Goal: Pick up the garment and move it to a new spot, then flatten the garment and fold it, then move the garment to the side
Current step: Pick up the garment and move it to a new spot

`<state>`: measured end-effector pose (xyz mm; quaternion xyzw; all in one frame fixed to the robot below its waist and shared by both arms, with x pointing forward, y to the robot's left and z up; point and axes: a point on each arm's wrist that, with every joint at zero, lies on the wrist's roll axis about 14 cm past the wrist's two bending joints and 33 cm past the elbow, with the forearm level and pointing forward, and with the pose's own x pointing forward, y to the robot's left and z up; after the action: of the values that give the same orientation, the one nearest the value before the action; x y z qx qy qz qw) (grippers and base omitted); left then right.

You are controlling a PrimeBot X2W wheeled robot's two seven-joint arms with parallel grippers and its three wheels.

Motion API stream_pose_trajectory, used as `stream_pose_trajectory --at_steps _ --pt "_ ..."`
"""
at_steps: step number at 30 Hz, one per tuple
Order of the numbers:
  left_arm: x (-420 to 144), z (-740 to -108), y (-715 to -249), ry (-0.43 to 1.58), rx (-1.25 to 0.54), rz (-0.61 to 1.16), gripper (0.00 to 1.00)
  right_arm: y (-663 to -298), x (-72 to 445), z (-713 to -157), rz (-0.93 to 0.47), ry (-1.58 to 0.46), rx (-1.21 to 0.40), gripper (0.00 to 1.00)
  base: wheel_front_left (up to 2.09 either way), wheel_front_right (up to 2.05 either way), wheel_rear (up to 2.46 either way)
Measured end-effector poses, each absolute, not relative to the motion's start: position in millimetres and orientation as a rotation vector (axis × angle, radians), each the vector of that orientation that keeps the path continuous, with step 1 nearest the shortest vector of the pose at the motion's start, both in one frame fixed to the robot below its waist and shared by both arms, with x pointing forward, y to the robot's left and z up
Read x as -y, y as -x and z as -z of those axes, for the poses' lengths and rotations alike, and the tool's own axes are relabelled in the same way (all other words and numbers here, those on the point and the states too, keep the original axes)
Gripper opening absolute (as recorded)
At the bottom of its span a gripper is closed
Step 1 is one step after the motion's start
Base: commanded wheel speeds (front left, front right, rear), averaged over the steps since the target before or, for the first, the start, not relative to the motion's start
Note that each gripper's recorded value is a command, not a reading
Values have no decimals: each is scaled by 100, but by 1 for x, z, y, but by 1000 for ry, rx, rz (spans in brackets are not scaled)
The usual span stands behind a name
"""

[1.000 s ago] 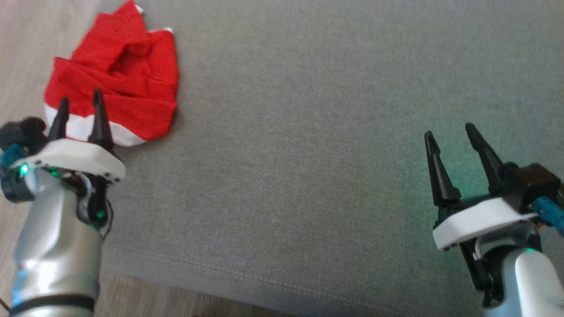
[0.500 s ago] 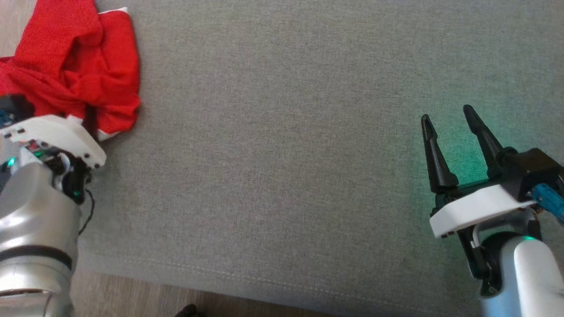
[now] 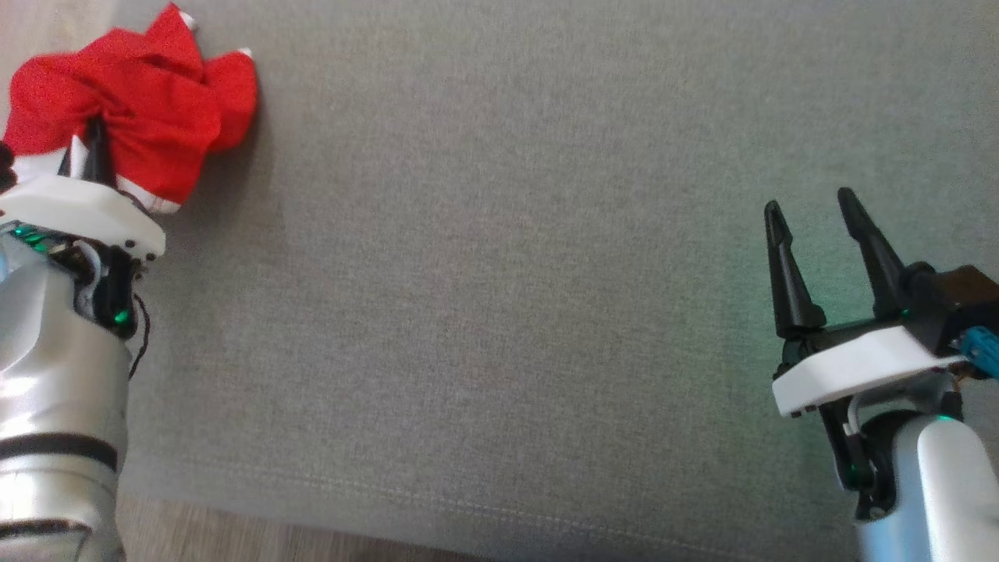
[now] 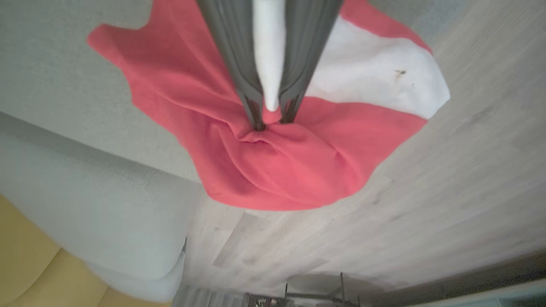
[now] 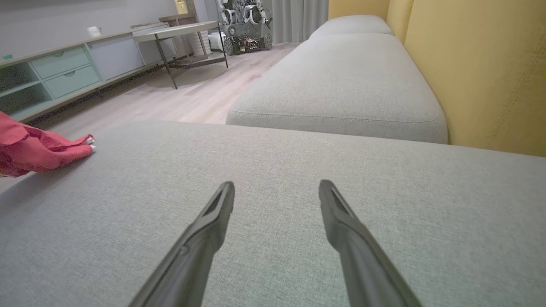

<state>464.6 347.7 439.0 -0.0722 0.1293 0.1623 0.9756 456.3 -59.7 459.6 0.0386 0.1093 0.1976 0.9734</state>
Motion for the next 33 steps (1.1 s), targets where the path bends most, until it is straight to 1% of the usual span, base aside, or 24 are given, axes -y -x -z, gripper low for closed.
stream_pose_trajectory --at_steps 1,3,7,17,25,33 --pt "-348 -439 -465 146 -261 -327 0 -456 60 -460 -399 -78 -221 100 0 0 0" --pt "-345 -458 -463 134 -198 -305 0 -453 61 -468 -397 -90 -199 100 0 0 0" --pt "-339 -483 -446 105 -108 -272 0 -437 67 -479 -383 -102 -175 100 0 0 0" --pt "-292 -530 -403 60 89 -161 0 -401 90 -507 -330 -119 -97 100 0 0 0" --pt "-211 -536 -380 73 88 15 0 -377 122 -516 -241 -123 -69 100 0 0 0" --pt "-115 -536 -390 97 54 285 0 -362 150 -512 -153 -133 -76 100 0 0 0"
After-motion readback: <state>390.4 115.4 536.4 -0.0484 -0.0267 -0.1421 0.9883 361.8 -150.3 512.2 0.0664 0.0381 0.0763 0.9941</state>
